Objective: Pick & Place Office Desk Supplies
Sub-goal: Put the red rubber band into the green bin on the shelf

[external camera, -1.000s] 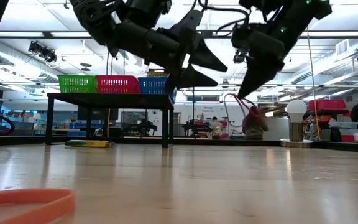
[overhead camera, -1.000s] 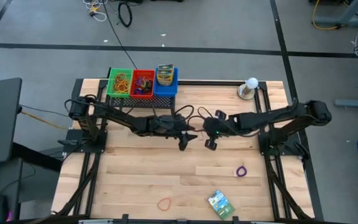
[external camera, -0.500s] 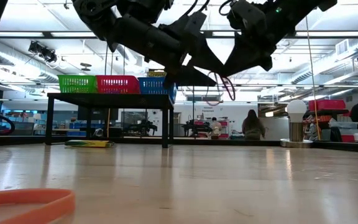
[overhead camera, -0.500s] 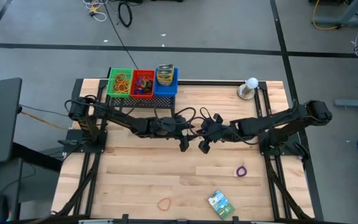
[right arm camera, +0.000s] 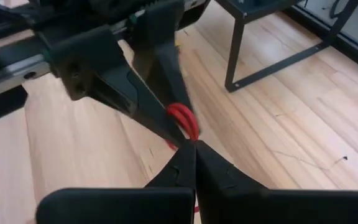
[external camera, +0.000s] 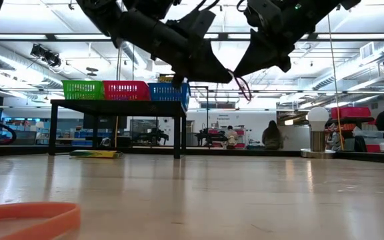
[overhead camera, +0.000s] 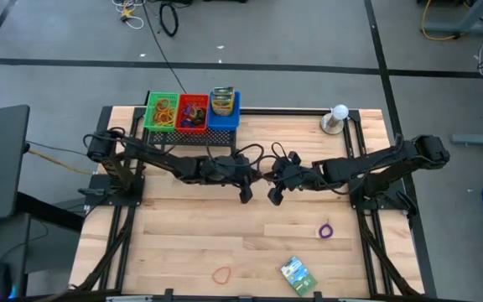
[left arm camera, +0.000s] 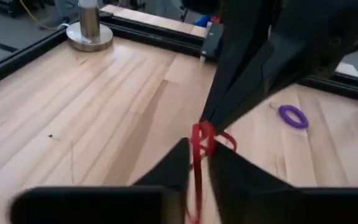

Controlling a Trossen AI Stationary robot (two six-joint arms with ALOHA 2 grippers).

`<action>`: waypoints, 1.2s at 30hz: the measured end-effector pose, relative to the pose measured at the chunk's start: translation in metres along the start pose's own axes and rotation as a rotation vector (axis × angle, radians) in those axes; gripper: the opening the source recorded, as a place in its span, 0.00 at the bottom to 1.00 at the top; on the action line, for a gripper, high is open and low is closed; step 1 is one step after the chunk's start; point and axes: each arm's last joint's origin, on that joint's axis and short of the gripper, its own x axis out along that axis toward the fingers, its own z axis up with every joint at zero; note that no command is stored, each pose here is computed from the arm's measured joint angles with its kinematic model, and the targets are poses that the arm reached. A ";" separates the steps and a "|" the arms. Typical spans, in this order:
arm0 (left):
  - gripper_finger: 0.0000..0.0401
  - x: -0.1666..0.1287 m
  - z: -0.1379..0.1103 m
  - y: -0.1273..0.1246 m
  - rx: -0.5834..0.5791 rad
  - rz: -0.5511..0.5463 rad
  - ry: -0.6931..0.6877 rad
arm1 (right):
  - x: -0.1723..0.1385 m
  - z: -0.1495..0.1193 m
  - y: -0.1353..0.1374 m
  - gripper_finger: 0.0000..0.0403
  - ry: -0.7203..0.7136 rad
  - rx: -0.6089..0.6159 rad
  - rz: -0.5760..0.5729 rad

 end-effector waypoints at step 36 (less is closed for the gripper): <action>0.01 -0.112 0.088 0.046 -0.121 0.161 -0.154 | -0.023 -0.006 0.004 0.02 0.047 -0.094 0.050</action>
